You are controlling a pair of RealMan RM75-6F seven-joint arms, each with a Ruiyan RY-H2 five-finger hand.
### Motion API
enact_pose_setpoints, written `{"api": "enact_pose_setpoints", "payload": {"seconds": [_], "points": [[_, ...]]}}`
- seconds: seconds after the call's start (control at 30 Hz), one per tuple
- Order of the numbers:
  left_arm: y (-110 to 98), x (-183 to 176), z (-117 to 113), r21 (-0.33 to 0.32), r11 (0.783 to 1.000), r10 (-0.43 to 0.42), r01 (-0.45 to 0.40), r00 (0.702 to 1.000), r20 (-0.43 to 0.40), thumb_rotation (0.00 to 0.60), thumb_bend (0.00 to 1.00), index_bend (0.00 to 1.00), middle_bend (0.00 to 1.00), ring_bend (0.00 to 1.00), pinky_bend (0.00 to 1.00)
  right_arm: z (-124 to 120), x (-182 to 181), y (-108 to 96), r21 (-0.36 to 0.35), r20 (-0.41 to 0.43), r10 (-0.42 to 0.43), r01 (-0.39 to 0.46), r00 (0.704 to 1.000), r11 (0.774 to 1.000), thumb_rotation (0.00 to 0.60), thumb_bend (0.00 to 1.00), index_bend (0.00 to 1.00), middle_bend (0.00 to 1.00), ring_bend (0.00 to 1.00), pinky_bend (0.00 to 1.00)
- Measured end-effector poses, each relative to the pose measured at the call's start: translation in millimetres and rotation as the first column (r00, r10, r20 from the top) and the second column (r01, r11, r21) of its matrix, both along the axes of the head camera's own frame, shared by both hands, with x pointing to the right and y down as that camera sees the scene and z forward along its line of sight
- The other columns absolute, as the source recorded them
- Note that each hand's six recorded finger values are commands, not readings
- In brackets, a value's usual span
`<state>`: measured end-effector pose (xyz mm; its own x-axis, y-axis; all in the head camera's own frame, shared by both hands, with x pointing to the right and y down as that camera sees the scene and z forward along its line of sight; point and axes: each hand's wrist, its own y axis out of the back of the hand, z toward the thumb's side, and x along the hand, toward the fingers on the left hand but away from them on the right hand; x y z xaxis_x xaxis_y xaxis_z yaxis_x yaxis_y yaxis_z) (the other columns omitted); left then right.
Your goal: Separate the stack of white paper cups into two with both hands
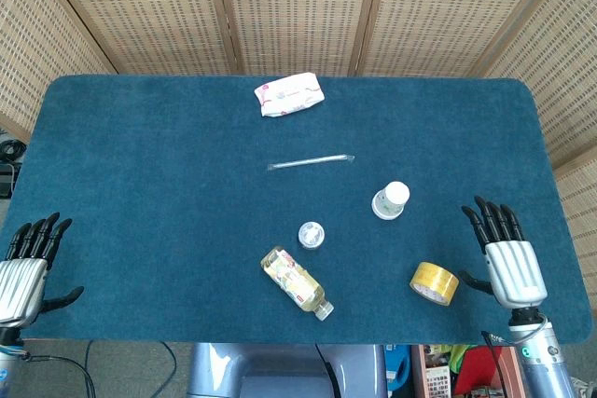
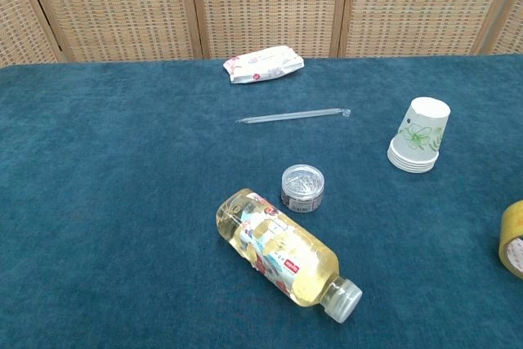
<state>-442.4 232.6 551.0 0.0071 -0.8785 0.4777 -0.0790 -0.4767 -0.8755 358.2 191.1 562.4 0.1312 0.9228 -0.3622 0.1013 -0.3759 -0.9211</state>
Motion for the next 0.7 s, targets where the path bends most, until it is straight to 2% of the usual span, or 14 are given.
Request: {"api": "enact_pose_setpoints", "payload": {"seconds": [0.23, 0.53, 0.7], "points": [[1, -2, 7, -0.023, 1.0, -0.001, 0.001, 1.0, 0.015, 0.6, 0.17, 0.0, 0.0, 0.0, 0.0, -1, -35, -41, -0.051, -0.012, -0.067, 0.066, 0.998, 0.997, 0.6, 0.07, 0.19, 0.01, 0.0, 0.15], [-1, -5, 14, -0.026, 1.0, -0.004, 0.005, 0.999, 0.04, 0.6, 0.17, 0.0, 0.0, 0.0, 0.0, 10, -70, -90, -0.128, -0.033, -0.088, 0.083, 0.996, 0.988, 0.6, 0.08, 0.23, 0.07, 0.0, 0.2], [-2, -8, 16, -0.029, 0.999, -0.013, 0.014, 0.999, 0.051, 0.6, 0.17, 0.0, 0.0, 0.0, 0.0, 22, -90, -110, -0.165, -0.048, -0.11, 0.101, 0.993, 0.981, 0.6, 0.1, 0.26, 0.1, 0.0, 0.23]]}}
